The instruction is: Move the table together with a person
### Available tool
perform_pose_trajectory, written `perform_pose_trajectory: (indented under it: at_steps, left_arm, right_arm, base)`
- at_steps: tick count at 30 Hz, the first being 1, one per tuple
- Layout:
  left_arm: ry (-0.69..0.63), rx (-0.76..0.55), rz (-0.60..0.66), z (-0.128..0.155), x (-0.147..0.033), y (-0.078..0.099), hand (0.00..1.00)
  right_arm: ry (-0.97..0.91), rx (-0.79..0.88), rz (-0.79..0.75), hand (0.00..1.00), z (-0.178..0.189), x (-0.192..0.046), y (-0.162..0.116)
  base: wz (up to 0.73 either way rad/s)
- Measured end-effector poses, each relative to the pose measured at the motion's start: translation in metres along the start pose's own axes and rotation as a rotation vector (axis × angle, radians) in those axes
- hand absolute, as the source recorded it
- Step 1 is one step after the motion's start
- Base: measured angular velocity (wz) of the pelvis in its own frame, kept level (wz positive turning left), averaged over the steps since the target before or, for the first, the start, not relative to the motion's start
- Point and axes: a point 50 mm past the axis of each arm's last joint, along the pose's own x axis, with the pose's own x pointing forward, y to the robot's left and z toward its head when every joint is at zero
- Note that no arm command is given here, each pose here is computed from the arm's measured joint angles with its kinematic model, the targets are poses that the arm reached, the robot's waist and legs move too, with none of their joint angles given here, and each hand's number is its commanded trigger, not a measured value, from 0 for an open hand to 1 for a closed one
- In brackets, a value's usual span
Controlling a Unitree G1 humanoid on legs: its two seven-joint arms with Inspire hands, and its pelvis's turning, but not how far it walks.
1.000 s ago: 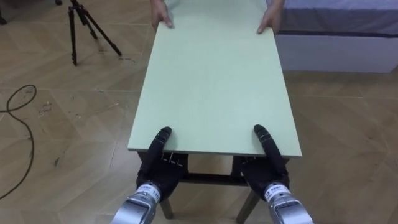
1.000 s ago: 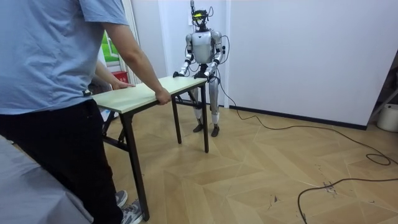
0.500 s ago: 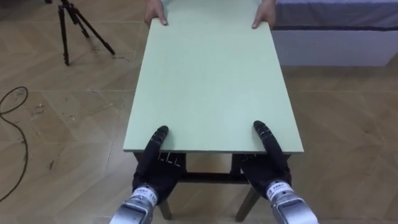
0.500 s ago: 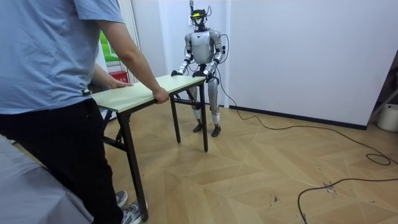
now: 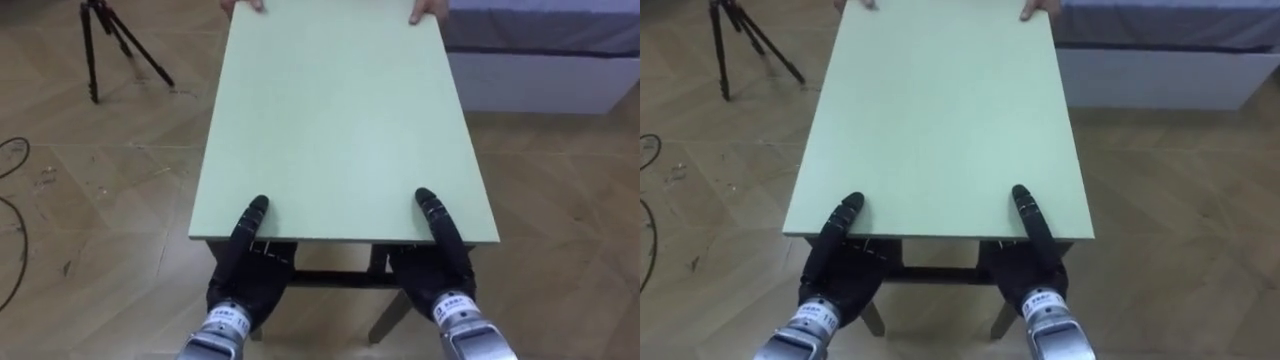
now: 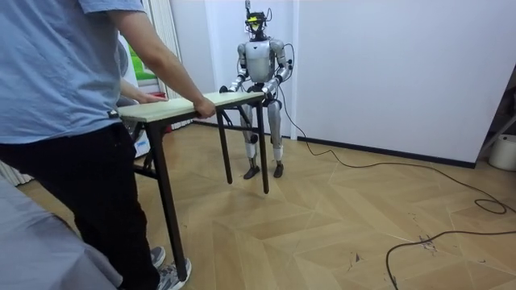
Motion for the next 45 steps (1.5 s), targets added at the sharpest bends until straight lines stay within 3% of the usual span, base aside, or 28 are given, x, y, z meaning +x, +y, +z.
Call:
perform_pose_trajectory:
  at_steps: [32,45]
  left_arm:
    - [0.003,0.032,0.030,-0.001,-0.011,0.012,1.00]
    - [-0.004,-0.012,0.069,-0.010,-0.026,0.029,1.00]
  right_arm:
    - [0.021,0.004,-0.008,1.00,0.000,-0.013,-0.003]
    - [0.034,-0.004,-0.045,1.00,-0.004,-0.023,-0.017]
  base:
    - [-0.01]
    - [0.00]
